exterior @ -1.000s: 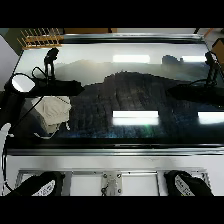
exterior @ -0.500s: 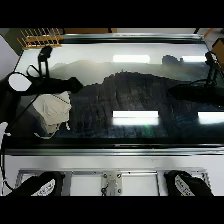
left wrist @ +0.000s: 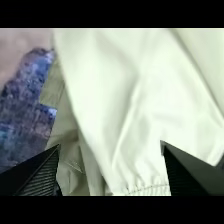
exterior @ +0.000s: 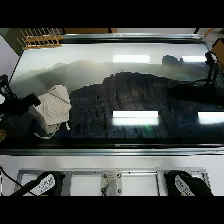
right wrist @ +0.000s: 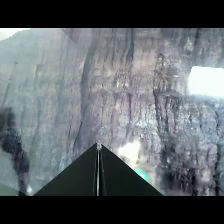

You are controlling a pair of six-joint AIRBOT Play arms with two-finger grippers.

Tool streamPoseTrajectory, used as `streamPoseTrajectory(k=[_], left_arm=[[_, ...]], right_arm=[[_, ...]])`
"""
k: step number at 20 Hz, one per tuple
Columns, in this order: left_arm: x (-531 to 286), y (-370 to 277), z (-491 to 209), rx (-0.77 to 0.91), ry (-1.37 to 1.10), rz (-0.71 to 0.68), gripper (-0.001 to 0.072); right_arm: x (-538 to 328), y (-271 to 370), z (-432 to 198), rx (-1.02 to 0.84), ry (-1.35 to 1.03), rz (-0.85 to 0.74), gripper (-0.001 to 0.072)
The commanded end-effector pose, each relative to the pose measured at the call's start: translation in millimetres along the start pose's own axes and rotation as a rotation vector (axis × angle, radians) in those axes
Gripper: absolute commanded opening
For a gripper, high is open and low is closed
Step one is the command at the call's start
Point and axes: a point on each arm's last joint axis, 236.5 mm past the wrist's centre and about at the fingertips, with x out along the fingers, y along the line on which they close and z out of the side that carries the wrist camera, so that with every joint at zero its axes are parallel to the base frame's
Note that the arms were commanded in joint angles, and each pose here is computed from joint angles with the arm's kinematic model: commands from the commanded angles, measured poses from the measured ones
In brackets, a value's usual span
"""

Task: Fold the clothes and pants, and hang the long-sleeved shirts on hangers.

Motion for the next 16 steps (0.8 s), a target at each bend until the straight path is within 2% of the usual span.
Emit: streamPoseTrajectory(k=[1, 2, 3, 5, 6, 11, 13, 16], left_arm=[[40, 6, -19, -0.126, 0.073, -0.063, 0.0711], [49, -2, -23, -0.125, 0.101, -0.083, 0.0710], [54, -12, -24, -0.119, 0.118, -0.099, 0.0646], [57, -35, -25, -0.063, 0.125, -0.118, 0.0181], [54, -48, -24, -0.032, 0.118, -0.132, 0.0006], [-34, -185, -44, 0.296, 0.005, -0.322, 0.0003], [-79, -253, -79, 0.414, -0.049, -0.452, 0.0003], [-131, -338, -133, 0.503, -0.129, -0.666, 0.0003]], right_arm=[[0, 1, 0, -0.001, -0.001, 0.001, 0.0026], [0, 1, 0, -0.001, -0.001, 0.001, 0.0026], [0, 1, 0, -0.001, -0.001, 0.001, 0.0026], [0, 1, 0, -0.001, -0.001, 0.001, 0.0026], [0, 1, 0, -0.001, -0.001, 0.001, 0.0026], [0, 0, 0, -0.001, -0.001, 0.000, 0.0026], [0, 1, 0, -0.001, -0.001, 0.001, 0.0026], [0, 1, 0, -0.001, -0.001, 0.001, 0.0026]])
